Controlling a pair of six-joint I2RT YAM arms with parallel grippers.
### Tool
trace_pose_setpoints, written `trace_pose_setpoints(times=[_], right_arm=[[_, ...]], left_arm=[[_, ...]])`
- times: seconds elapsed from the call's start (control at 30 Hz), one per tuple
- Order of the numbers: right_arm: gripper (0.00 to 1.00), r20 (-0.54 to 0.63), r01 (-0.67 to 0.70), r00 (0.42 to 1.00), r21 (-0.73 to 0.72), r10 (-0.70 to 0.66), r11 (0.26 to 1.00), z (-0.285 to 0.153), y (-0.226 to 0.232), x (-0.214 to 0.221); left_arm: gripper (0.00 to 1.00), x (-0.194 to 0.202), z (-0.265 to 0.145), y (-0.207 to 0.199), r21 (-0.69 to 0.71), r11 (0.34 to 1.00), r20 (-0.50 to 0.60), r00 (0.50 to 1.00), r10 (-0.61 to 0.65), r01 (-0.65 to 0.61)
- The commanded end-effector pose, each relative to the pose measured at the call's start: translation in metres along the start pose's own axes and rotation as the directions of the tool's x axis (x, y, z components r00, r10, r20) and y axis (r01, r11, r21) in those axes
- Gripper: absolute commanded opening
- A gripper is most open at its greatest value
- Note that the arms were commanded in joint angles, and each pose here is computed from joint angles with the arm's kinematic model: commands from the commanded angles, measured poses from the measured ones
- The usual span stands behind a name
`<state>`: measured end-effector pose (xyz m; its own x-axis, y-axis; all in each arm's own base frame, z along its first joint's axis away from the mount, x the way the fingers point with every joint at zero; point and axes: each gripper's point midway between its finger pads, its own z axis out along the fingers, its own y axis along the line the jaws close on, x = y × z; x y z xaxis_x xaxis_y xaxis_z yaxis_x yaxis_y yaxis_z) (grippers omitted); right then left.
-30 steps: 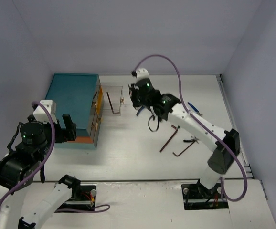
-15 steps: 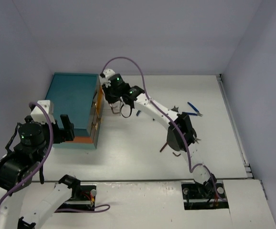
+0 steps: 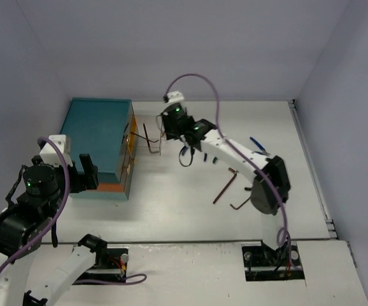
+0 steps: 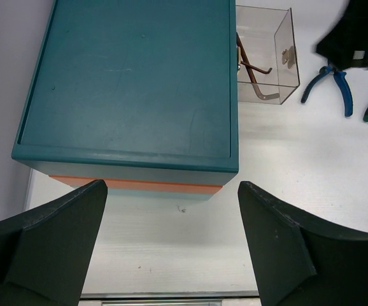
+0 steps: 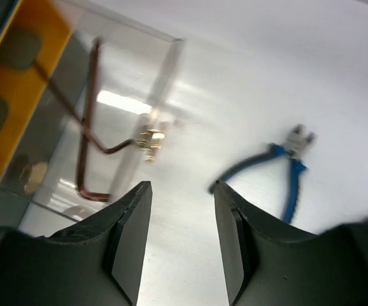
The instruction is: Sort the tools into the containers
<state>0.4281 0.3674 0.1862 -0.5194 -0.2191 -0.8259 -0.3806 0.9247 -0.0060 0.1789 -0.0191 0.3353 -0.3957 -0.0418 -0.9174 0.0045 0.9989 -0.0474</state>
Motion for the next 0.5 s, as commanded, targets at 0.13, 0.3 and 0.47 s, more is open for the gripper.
trace_pose_setpoints(times=[0.13, 0.3, 0.47], right_arm=[[0.42, 0.101, -0.378, 0.925, 0.350, 0.367, 0.857, -0.093, -0.159, 0.062], [0.41, -0.010, -0.451, 0.866, 0.415, 0.500, 0.790, -0.110, -0.174, 0.163], [0.39, -0.105, -0.511, 0.778, 0.469, 0.620, 0.720, -0.110, -0.167, 0.233]], left_arm=[[0.81, -0.020, 0.002, -0.010, 0.037, 0.999, 0.038, 0.999, -0.006, 0.004], [0.81, -0.024, 0.000, -0.012, 0.051, 0.999, 0.045, 0.999, -0.006, 0.004], [0.81, -0.025, 0.001, -0.013, 0.053, 0.999, 0.043, 0.999, -0.002, 0.000]])
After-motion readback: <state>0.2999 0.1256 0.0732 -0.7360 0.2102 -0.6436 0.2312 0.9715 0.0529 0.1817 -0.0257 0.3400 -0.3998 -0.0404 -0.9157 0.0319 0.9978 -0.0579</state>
